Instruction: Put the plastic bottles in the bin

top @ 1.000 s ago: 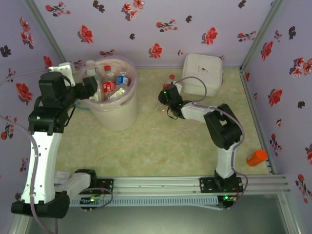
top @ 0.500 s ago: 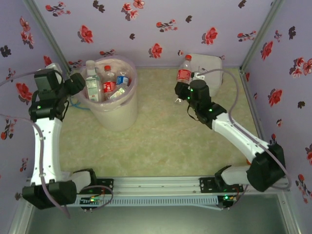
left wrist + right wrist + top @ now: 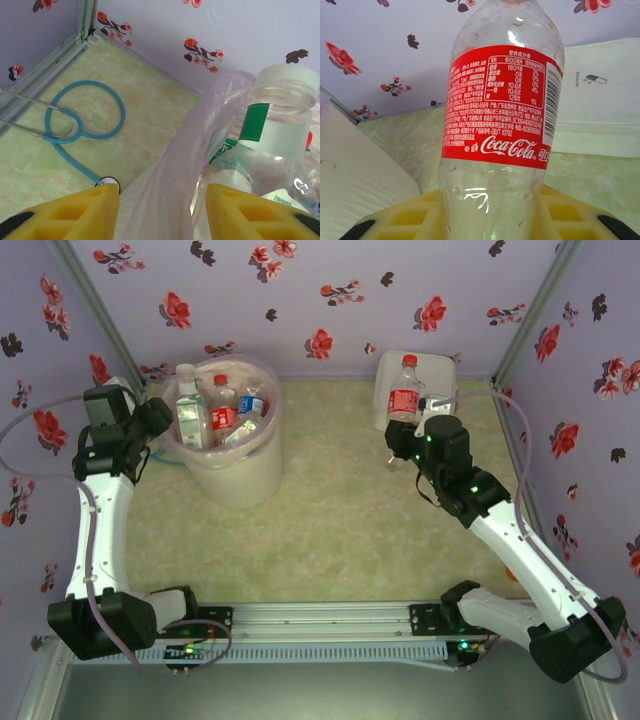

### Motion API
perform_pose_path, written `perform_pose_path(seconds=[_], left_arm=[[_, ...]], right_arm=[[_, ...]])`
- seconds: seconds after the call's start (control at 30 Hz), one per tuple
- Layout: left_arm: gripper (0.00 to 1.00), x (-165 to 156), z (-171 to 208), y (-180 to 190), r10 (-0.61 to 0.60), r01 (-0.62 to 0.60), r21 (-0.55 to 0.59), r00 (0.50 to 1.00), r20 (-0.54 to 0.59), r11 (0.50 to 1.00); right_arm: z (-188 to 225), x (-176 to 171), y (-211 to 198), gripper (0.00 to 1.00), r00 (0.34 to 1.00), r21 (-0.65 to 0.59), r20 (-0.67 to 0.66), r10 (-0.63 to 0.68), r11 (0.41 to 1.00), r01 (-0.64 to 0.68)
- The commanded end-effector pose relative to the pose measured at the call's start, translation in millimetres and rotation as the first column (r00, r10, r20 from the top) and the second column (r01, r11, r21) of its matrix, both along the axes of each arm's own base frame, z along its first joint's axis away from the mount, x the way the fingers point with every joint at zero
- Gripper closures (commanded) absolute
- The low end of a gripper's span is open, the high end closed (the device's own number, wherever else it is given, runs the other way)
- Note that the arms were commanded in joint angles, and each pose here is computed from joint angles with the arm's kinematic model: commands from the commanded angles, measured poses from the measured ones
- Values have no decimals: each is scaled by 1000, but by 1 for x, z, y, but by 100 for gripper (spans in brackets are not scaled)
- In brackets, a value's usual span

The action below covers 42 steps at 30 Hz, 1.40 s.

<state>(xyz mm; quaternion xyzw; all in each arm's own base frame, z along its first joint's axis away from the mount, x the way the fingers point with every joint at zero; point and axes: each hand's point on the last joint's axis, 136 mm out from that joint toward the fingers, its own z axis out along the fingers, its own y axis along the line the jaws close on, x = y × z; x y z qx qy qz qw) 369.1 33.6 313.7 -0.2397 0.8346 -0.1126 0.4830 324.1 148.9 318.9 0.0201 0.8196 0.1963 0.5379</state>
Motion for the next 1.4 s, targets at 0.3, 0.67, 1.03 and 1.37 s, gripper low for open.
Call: perform_pose_path(seconds=[0.3,0.67,1.03,1.37], left_arm=[[59,-8,-6,-54,-96,100,-82,994,55,992],[63,-30,-12,-130,-176,189,-111,977,116,976],[63,-39,-11,-186,-272,287,-99,952,141,953],[63,-44,1,-183,-270,284,-67,949,163,956]], right_arm=[[63,-10,39,84,982,114,130,139,981,-154],[132,-16,105,86,915,250,271,298,896,-366],[128,5,179,87,900,237,258,352,880,-412],[84,9,206,60,906,154,179,383,899,-411]])
